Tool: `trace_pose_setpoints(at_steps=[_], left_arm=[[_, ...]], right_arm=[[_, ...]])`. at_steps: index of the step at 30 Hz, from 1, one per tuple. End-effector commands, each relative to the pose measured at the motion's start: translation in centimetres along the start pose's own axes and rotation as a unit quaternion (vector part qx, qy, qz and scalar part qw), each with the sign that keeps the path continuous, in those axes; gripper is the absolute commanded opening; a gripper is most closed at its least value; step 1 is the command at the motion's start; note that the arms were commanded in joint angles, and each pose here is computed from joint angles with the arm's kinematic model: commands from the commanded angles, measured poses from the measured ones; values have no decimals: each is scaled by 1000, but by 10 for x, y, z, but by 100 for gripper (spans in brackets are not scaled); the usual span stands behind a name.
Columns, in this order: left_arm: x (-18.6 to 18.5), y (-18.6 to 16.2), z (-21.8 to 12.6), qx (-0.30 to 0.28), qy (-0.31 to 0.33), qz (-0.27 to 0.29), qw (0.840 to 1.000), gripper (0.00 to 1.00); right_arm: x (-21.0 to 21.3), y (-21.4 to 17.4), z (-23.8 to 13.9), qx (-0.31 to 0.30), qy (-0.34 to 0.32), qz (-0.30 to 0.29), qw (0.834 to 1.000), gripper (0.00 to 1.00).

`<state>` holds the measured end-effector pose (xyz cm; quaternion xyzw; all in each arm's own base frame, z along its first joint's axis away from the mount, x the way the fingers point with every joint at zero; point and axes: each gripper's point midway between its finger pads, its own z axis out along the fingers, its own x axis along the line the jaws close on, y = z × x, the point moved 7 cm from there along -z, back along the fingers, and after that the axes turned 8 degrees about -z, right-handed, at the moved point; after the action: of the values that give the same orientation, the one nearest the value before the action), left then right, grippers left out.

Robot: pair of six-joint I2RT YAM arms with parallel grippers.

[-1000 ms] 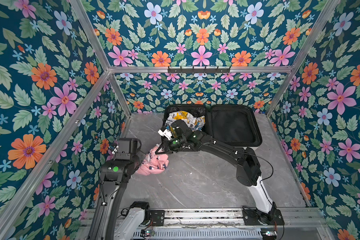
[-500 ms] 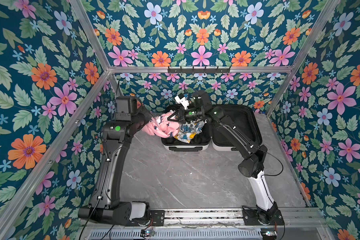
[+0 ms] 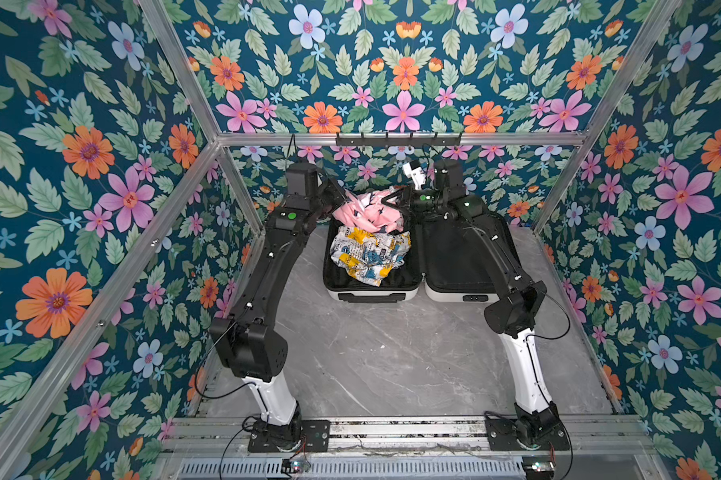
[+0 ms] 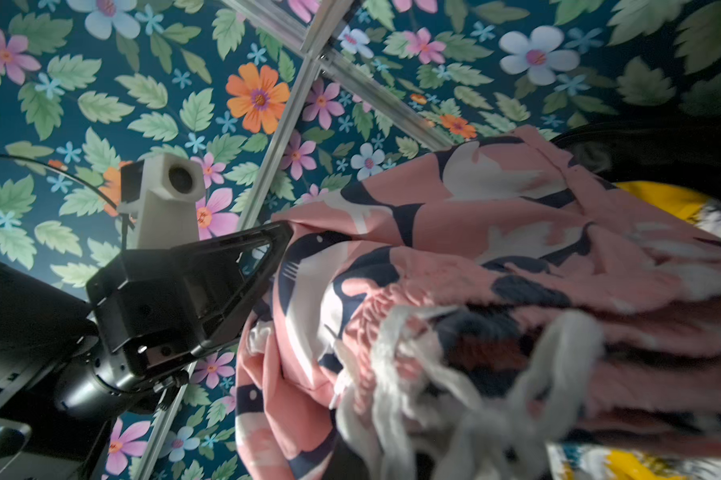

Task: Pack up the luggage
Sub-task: 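Lift the pink shorts with both grippers and lower them into the suitcase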

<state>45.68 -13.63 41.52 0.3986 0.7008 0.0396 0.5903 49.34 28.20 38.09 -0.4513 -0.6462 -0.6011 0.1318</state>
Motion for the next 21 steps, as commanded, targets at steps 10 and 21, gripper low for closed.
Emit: trace_pose_setpoints(at_steps=[10, 21], left_arm=[[102, -68, 52, 4, 19, -5, 1000, 0], [172, -132, 19, 46, 104, -36, 993, 0]], right_arm=[[-102, -58, 25, 88, -43, 72, 993, 0], [-141, -132, 15, 123, -93, 141, 978, 0]])
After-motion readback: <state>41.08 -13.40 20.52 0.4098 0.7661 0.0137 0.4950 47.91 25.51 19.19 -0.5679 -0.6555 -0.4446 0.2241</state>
